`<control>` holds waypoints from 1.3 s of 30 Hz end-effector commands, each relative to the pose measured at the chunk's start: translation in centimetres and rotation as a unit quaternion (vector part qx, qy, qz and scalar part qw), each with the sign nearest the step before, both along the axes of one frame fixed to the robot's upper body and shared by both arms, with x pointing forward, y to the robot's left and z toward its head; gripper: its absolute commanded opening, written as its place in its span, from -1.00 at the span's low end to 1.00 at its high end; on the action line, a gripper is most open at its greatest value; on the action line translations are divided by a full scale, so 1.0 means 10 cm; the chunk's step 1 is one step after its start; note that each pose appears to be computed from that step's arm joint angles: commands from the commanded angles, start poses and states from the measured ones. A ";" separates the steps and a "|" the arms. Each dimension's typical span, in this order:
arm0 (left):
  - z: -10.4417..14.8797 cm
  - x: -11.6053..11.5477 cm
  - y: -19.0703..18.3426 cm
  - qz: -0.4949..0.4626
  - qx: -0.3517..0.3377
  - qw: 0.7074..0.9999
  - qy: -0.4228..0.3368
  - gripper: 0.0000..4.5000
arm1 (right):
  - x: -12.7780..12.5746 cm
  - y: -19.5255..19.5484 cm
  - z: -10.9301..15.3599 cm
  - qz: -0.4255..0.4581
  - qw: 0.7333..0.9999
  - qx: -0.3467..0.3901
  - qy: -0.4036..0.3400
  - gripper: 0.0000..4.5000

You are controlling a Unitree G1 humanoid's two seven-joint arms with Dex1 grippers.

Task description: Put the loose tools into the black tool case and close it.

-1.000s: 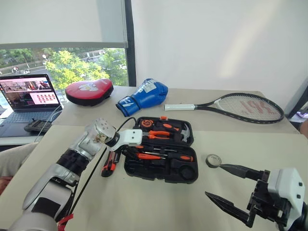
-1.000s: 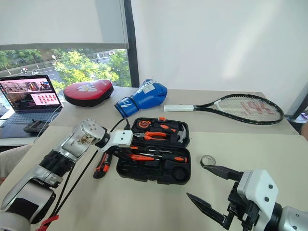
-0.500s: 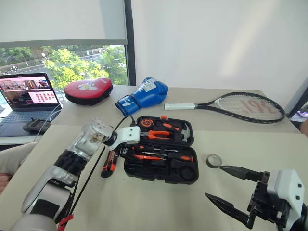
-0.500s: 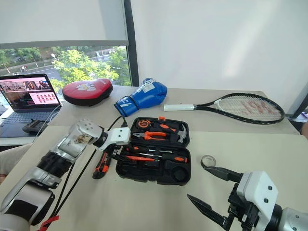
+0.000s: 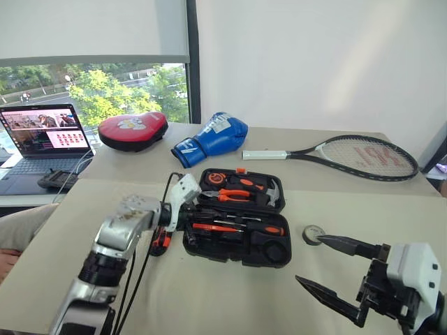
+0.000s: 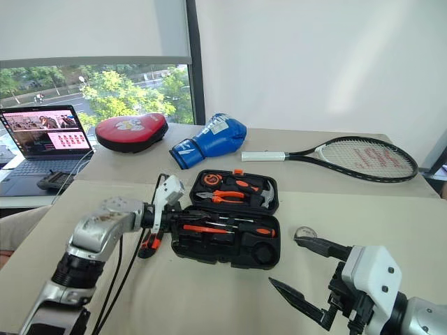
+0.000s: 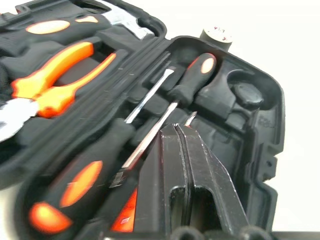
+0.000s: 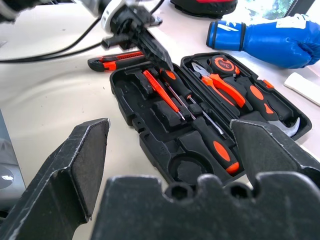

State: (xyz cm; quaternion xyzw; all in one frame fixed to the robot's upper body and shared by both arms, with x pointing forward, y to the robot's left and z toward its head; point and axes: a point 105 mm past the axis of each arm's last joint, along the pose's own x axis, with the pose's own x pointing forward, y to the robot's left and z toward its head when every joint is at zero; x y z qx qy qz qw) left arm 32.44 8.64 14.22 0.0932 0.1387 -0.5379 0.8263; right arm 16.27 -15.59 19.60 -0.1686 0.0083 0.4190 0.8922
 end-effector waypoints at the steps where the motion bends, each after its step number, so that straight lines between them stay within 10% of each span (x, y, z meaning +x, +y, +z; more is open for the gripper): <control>1: -0.03 -0.05 -0.15 0.005 -0.010 0.999 -0.039 -1.00 | -0.02 0.04 0.05 0.005 1.000 0.001 -0.015 1.00; 23: -0.27 0.18 0.12 0.161 -0.041 0.986 -0.002 -1.00 | -0.04 0.01 0.04 -0.003 1.000 0.001 -0.013 1.00; 39: -0.72 -0.05 0.37 0.153 0.053 0.986 0.041 -1.00 | -0.04 0.02 0.04 -0.003 1.000 0.001 -0.012 1.00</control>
